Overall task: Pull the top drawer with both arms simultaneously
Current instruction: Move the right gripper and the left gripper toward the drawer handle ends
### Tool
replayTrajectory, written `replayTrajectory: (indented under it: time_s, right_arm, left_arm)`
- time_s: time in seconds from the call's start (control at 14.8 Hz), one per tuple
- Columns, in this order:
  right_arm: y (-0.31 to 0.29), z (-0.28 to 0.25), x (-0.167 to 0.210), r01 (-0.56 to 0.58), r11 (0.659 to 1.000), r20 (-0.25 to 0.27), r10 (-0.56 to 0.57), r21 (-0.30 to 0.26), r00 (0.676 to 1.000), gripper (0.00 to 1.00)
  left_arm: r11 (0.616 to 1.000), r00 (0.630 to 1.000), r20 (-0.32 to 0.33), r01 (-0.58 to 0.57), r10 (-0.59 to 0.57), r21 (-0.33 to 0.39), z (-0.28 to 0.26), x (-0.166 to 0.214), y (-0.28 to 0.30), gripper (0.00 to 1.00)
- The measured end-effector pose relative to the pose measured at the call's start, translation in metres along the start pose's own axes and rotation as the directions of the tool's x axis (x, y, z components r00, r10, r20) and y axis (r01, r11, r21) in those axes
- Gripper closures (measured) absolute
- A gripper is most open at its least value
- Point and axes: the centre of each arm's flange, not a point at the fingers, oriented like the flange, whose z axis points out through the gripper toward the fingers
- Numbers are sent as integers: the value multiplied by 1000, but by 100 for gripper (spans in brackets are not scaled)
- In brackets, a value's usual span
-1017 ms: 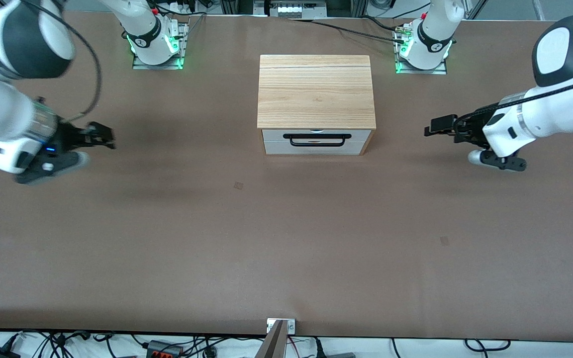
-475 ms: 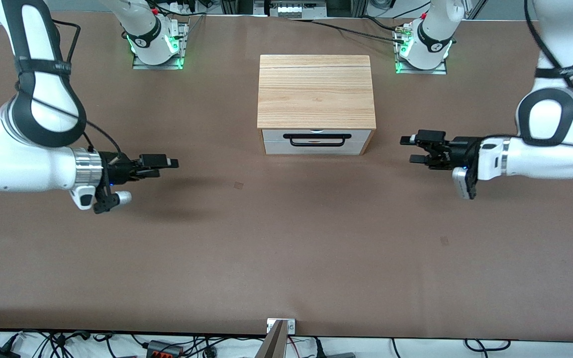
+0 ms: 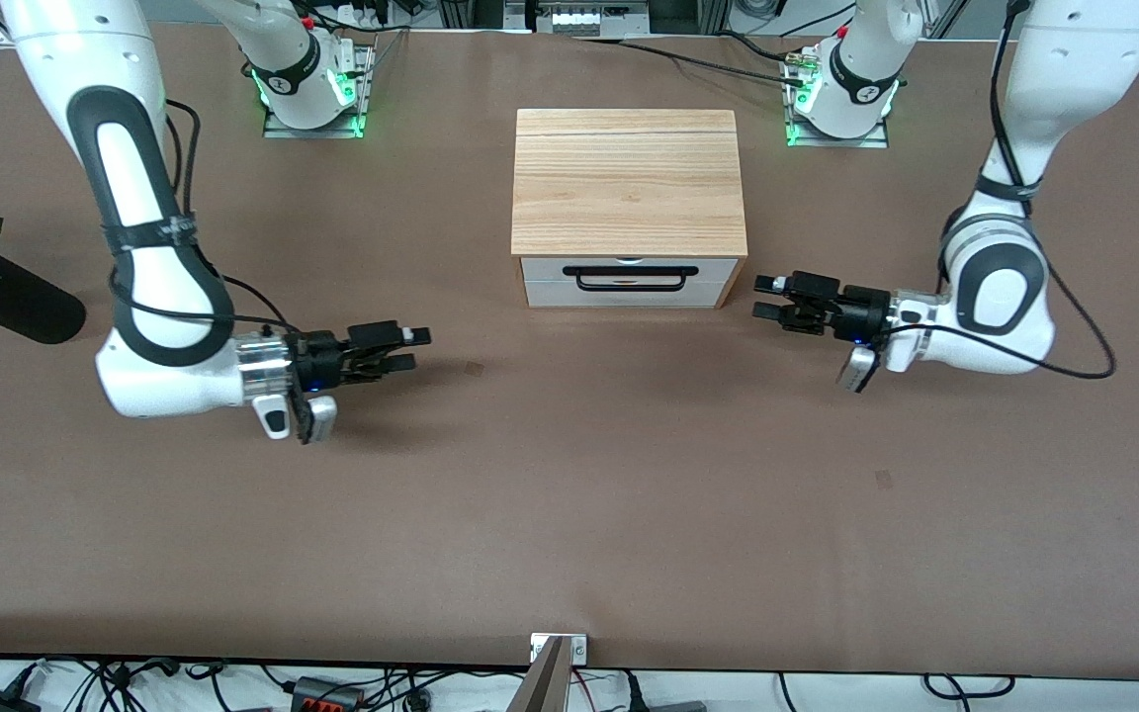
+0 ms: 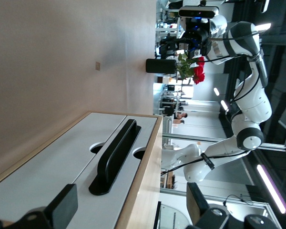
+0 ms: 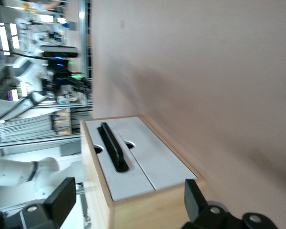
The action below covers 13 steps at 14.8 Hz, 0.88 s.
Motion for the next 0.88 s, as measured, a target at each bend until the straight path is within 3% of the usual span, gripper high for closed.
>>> replayTrajectory:
  time_s: [0.41, 0.61, 0.75, 0.81, 0.88]
  right_arm:
    - [8, 73, 0, 78, 989, -10, -77, 128, 997, 0]
    - [15, 117, 0, 72, 975, -54, -62, 210, 997, 0]
    - [27, 147, -3, 86, 964, -117, -57, 252, 991, 0]
    - [31, 160, -6, 96, 961, -141, -61, 259, 988, 0]
    - [33, 173, -9, 101, 961, -151, -63, 257, 986, 0]
  left_arm:
    - [985, 999, -46, -2, -7, -174, 68, -11, -50, 4]
    - [979, 999, -42, -15, 7, -203, 90, -21, -72, 6]
    - [978, 999, -40, -23, 14, -209, 95, -24, -79, 19]
    - [977, 999, -39, -24, 16, -210, 96, -24, -81, 34]
    - [977, 999, -37, -25, 18, -212, 98, -24, -81, 44]
